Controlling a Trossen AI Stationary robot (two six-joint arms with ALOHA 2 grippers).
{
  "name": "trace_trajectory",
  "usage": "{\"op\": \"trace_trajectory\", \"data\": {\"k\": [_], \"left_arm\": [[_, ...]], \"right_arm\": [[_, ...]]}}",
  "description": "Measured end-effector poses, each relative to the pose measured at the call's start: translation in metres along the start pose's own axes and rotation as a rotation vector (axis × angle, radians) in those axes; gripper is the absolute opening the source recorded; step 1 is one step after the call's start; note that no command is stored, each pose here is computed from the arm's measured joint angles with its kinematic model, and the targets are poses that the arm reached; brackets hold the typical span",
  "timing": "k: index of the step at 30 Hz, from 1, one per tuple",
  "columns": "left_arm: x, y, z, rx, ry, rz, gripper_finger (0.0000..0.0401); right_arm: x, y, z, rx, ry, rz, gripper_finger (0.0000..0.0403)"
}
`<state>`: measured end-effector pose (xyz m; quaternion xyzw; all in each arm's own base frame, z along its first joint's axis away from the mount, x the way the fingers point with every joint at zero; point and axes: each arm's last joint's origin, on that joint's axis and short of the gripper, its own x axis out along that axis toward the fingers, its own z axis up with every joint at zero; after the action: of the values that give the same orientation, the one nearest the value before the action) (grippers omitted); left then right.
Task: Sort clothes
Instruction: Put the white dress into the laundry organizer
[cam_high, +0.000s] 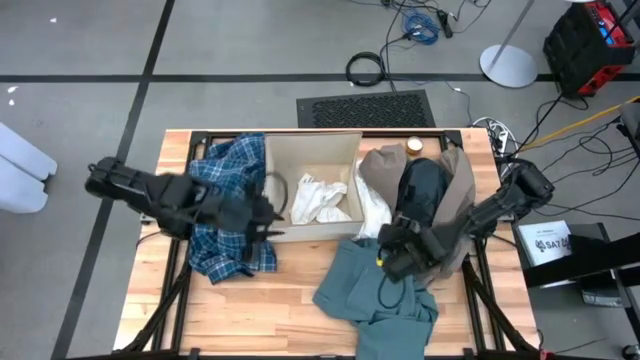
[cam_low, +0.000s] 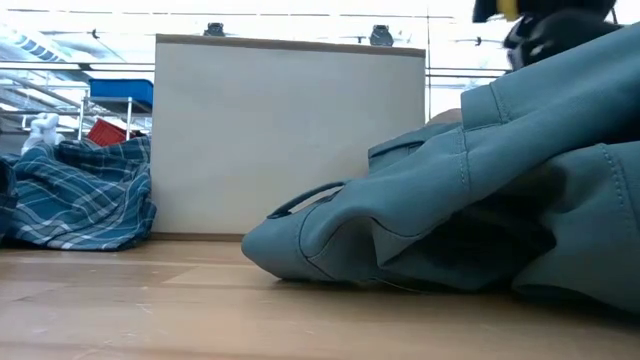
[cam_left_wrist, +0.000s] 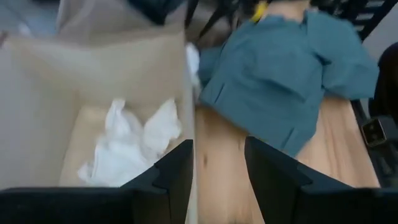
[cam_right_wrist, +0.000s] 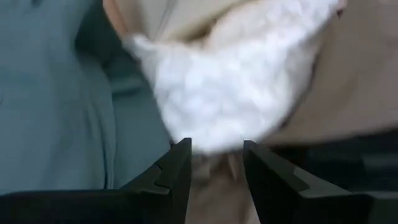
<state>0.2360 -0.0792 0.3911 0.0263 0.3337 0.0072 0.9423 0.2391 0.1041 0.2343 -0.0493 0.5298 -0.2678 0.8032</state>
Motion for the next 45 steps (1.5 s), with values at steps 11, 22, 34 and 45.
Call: {"op": "trace_trajectory", "data": {"k": [11,22,34,45], "left_arm": [[0.021,-0.036,-0.021,0.219,-0.223,0.052,0.0154],[0.021,-0.036,-0.019,0.233,-0.241,0.064,0.0154],[0.021,-0.036,-0.019,0.231,-0.238,0.063,0.0154],[0.022,-0.035,-0.023,0.222,-0.204,0.063,0.0154]], "right_arm": [[0.043,-0.017,-0.012,-0.188,-0.075,0.028,0.0132],[0.065,-0.028,0.008,-0.172,-0.168,0.076,0.0130],[0.075,-0.034,0.001,-0.125,-0.118,0.093,0.0007],[-0.023,-0.050,0.005,-0.069,-0.189,0.217,0.0000]]}}
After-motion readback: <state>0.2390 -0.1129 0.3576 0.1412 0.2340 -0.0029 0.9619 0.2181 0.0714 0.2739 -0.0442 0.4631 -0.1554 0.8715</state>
